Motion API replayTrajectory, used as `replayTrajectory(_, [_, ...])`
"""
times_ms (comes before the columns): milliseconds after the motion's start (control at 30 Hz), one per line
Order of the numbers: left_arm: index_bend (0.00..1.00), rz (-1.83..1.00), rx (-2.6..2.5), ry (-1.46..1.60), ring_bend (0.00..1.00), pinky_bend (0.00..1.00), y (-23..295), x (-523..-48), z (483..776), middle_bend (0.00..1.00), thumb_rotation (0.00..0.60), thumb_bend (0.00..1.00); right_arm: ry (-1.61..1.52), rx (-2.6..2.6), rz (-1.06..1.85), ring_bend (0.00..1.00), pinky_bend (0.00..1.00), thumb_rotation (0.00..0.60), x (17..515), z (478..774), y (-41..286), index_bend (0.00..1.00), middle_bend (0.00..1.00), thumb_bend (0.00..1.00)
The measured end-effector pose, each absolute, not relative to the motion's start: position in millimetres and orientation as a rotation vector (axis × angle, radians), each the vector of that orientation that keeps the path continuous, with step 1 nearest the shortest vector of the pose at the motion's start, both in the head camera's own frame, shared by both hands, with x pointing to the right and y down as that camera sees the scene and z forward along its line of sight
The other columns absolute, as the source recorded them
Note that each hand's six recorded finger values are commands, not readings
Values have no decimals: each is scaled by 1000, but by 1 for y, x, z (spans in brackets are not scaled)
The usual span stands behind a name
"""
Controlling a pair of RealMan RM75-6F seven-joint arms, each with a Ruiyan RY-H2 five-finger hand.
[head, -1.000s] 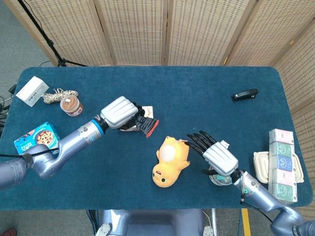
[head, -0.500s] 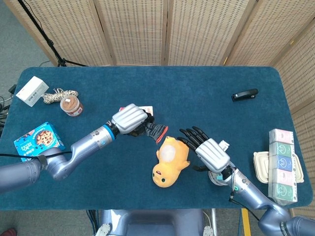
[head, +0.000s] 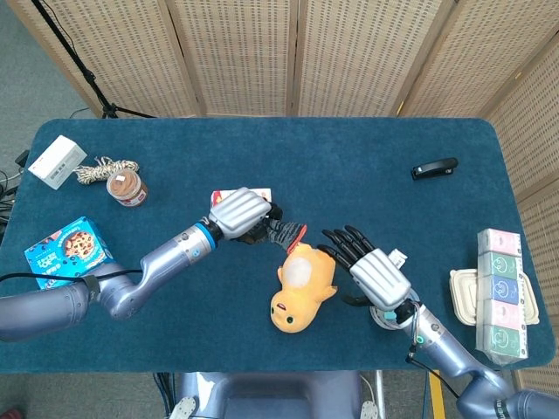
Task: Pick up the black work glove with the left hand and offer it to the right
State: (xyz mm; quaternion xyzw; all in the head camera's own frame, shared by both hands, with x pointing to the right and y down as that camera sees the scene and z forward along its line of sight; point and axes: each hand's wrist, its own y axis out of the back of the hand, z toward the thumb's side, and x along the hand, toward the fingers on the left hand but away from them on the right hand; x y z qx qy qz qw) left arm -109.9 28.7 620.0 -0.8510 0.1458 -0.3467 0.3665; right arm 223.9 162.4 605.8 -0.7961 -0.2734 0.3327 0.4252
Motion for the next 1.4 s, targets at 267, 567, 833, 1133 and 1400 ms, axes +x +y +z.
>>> replayTrajectory(267, [544,-888,-2215,370,495,574,33,-102,623,508,600,483,-703,-2022,822,0,0,600,216,610,165,71,0,0])
replayTrajectory(567, [544,-886,-2230,372,495,574,34,-97,625,508,600,483,-715,-2036,814,0,0,600,207,613,169,16,0,0])
replayTrajectory(833, [543,-889,-2246,369,495,574,35,-91,628,508,600,483,-727,-2051,808,0,0,600,199,616,171,19,0,0])
replayTrajectory(1133, [544,-888,-2250,354,495,574,39,-82,630,508,600,483,-729,-2038,806,0,0,600,191,617,171,27,0,0])
replayTrajectory(1400, [544,-904,-2199,323,495,574,38,-85,629,508,600,483,-755,-2017,826,0,0,600,196,616,166,32,0,0])
